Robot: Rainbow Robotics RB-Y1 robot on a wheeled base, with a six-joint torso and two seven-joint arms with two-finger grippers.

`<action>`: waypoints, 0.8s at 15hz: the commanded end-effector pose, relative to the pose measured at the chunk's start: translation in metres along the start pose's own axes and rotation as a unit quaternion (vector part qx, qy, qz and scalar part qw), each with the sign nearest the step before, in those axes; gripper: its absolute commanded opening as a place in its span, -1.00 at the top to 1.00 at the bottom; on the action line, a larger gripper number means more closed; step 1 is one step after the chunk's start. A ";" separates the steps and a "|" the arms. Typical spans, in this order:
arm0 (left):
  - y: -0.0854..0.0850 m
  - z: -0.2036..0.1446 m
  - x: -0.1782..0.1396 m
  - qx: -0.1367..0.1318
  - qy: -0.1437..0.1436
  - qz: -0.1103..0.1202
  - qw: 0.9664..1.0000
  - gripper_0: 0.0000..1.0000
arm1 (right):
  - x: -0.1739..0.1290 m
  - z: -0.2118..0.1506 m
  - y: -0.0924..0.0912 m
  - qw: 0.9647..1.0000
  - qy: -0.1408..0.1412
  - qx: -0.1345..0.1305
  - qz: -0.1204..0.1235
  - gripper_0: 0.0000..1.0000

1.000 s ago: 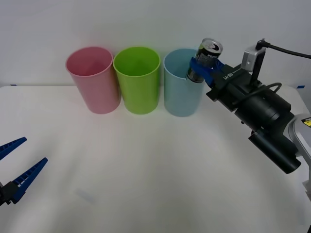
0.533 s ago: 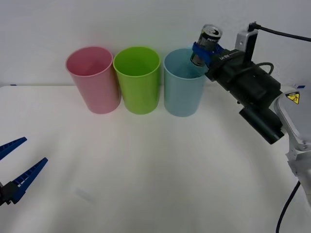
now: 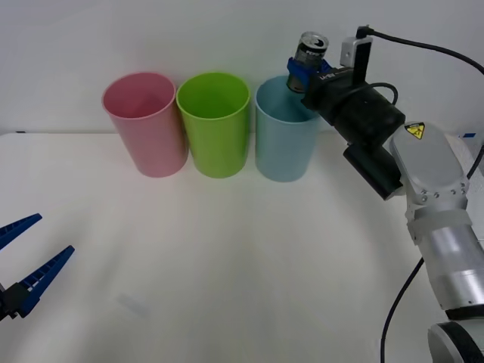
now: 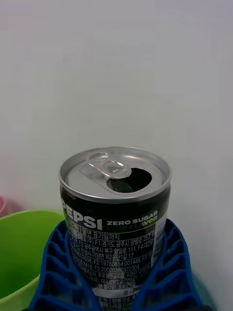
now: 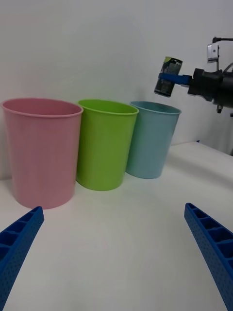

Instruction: Grasp the object on the table and drop it into the matching bin: aluminum can to the light blue bin, PET bottle to the pink bin.

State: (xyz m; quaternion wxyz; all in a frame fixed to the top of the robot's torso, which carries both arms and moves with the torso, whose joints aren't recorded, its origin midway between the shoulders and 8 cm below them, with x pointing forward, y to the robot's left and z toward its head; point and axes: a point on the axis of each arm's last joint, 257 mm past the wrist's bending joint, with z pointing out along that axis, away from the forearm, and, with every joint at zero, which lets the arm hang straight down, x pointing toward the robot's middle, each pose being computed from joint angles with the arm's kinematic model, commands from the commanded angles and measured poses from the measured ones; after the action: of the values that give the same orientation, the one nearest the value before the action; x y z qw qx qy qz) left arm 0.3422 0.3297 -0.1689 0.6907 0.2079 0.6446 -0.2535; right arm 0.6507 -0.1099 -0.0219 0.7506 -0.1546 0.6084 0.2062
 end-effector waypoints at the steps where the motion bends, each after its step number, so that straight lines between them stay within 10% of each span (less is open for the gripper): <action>1: 0.000 0.000 0.000 0.000 0.000 0.000 1.000 -1.00 | 0.004 0.009 0.002 1.000 0.004 0.007 -0.003 1.00; 8: 0.000 0.000 0.000 0.000 0.000 0.000 1.000 -1.00 | 0.007 0.013 0.007 1.000 0.005 0.006 -0.007 1.00; 9: 0.000 0.000 0.000 0.000 0.000 0.000 1.000 -1.00 | 0.007 0.013 0.008 1.000 0.005 0.006 -0.007 0.81; 11: 0.000 0.000 0.000 0.000 0.000 0.000 1.000 -1.00 | 0.008 0.012 0.007 1.000 0.006 0.007 -0.011 -1.00; 12: 0.000 0.000 0.000 0.000 0.000 0.000 1.000 -1.00 | 0.007 0.013 0.007 1.000 0.005 0.006 -0.012 -1.00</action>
State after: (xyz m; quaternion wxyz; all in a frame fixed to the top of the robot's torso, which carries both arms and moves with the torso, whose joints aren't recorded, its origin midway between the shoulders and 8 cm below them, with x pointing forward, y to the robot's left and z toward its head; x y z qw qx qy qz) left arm 0.3422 0.3297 -0.1689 0.6907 0.2079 0.6446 -0.2535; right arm 0.6590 -0.0968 -0.0265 0.7503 -0.1575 0.6124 0.1930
